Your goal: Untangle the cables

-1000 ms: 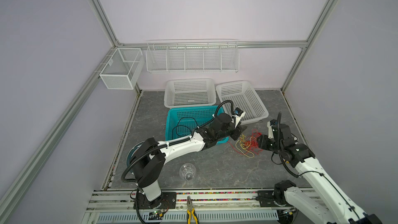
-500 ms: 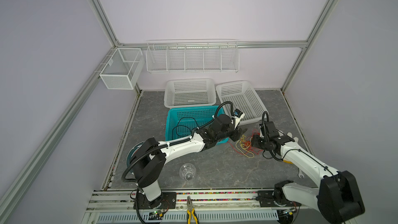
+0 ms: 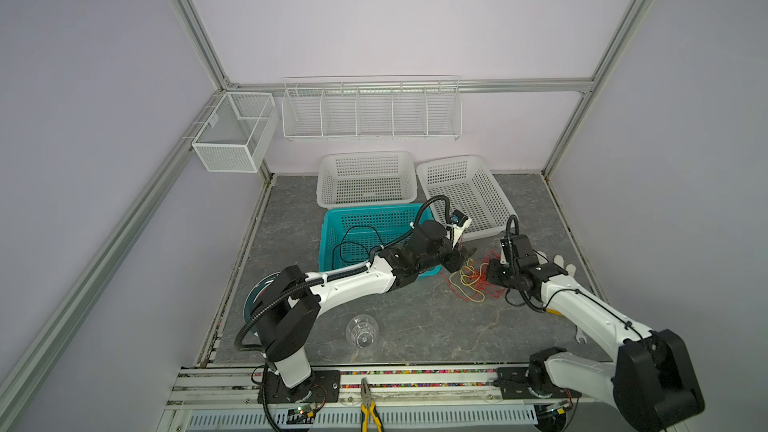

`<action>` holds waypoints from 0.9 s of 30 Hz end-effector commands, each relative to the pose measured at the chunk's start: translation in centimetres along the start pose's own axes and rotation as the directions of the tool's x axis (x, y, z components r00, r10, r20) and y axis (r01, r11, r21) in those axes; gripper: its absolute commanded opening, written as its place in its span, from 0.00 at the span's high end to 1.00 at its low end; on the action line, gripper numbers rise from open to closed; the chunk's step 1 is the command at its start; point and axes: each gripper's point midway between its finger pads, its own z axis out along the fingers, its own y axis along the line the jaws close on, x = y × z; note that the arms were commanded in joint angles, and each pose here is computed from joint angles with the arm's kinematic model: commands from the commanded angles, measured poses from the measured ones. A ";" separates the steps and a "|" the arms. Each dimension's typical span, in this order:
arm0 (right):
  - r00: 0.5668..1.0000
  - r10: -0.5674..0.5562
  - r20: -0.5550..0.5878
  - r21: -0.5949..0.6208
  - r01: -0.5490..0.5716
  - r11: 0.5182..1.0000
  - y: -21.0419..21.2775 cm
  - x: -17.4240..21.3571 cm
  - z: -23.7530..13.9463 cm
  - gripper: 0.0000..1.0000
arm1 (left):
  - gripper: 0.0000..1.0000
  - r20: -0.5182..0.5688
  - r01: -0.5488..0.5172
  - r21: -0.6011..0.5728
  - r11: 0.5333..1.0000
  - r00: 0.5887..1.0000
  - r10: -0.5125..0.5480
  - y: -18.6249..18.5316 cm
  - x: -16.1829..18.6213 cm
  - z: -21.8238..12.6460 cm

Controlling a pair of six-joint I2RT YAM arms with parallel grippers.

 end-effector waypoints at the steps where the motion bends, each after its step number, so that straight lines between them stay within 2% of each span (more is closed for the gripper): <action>1: 1.000 -0.010 -0.014 -0.008 0.010 1.000 0.0 0.6 -0.2 0.80 | 0.40 0.002 0.012 -0.019 1.000 1.000 -0.012 0.3 0.0 -0.7; 12: 1.000 -0.026 -0.002 -0.086 0.025 0.996 1.6 0.2 -2.0 0.91 | 0.25 -0.061 0.011 0.006 1.000 0.998 -0.010 0.0 1.9 0.3; 14: 0.999 -0.038 0.005 -0.107 0.038 0.994 2.1 0.1 -2.6 0.91 | 0.20 -0.062 0.010 0.011 1.000 0.998 -0.010 -0.1 1.9 0.4; 22: 0.992 -0.117 0.041 -0.185 0.123 0.975 4.8 -0.6 -6.2 0.94 | 0.17 -0.086 -0.014 0.009 1.000 0.996 0.015 -0.5 2.5 1.6; 27: 0.986 -0.142 0.088 -0.250 0.160 0.955 6.4 -0.9 -8.7 0.94 | 0.20 -0.100 -0.005 0.004 1.000 0.995 0.006 -0.5 3.0 2.7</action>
